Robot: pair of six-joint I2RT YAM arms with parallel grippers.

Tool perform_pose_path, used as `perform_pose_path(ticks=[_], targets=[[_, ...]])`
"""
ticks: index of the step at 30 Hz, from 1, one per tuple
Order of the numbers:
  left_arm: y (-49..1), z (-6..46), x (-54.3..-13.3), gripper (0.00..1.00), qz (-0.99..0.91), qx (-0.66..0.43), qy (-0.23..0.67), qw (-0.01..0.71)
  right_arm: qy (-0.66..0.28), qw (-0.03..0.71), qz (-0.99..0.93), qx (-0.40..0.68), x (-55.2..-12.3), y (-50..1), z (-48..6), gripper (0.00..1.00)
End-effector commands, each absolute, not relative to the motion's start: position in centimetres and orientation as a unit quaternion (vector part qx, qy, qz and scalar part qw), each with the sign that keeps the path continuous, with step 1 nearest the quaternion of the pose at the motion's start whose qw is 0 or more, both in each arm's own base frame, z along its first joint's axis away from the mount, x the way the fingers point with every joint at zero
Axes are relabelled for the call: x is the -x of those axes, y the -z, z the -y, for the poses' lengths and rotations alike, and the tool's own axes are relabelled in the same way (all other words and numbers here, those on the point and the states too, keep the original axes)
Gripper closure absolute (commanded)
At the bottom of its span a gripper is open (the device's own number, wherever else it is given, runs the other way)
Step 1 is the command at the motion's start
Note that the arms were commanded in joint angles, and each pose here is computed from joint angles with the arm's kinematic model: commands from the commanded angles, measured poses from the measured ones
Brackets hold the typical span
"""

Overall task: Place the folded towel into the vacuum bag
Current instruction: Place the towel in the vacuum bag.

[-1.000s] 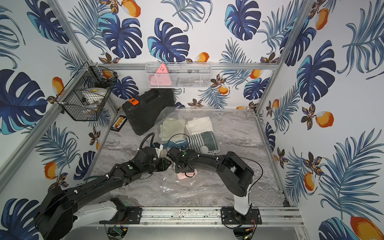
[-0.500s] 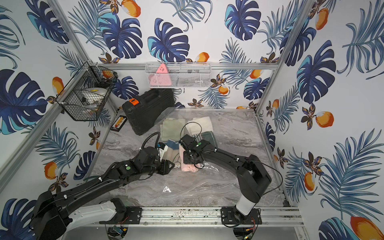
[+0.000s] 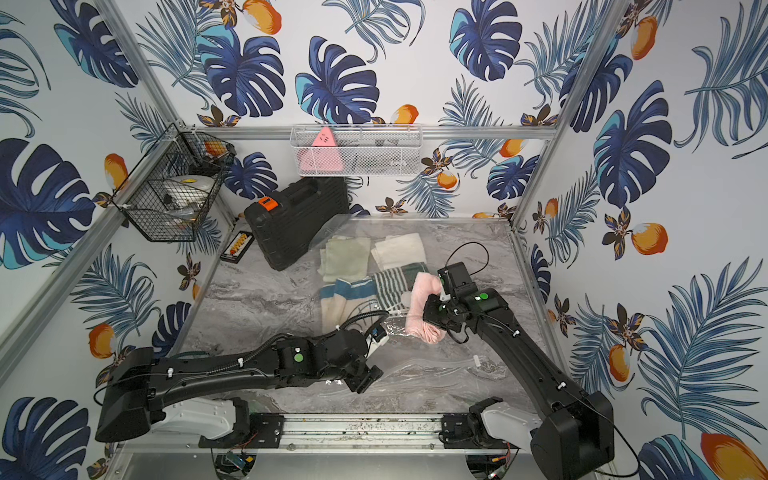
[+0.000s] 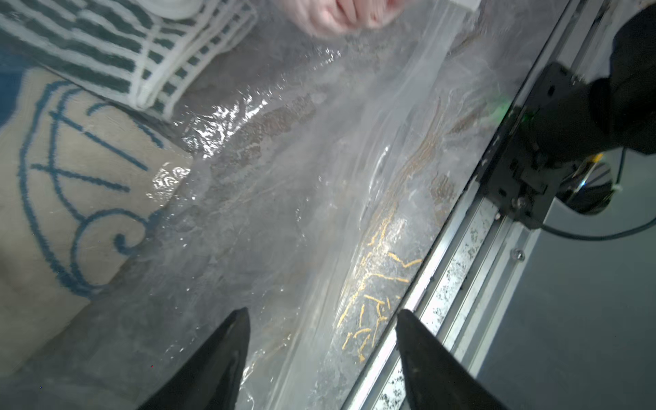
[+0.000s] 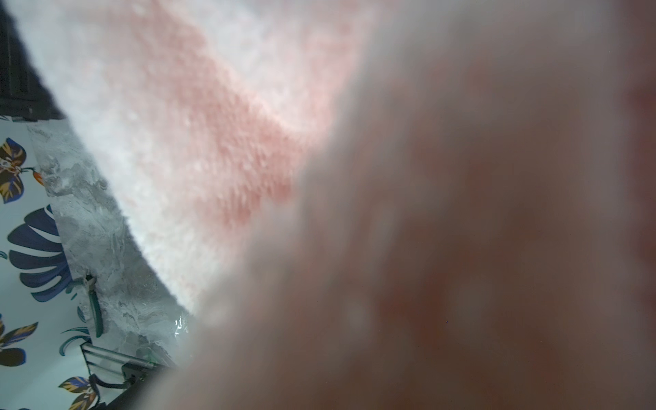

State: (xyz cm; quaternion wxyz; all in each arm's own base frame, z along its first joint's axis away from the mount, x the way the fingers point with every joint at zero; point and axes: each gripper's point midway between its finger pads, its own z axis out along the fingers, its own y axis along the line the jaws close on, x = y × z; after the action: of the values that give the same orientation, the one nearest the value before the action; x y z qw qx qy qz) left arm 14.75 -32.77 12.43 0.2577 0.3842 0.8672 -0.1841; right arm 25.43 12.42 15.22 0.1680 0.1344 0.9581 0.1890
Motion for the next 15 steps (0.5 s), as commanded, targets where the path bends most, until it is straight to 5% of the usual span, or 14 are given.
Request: perform_pose_path(ticks=[1, 15], targets=[[-10.6, 32.6, -13.9, 0.29, -0.855, -0.439, 0.126, 0.245, -0.200, 0.153, -0.958, -0.134, -24.4, -15.2, -11.8, 0.91], [-6.5, 35.9, -15.8, 0.31, -0.830, -0.487, 0.053, 0.268, -0.219, 0.123, -0.954, -0.163, -21.2, -15.5, -10.8, 0.91]])
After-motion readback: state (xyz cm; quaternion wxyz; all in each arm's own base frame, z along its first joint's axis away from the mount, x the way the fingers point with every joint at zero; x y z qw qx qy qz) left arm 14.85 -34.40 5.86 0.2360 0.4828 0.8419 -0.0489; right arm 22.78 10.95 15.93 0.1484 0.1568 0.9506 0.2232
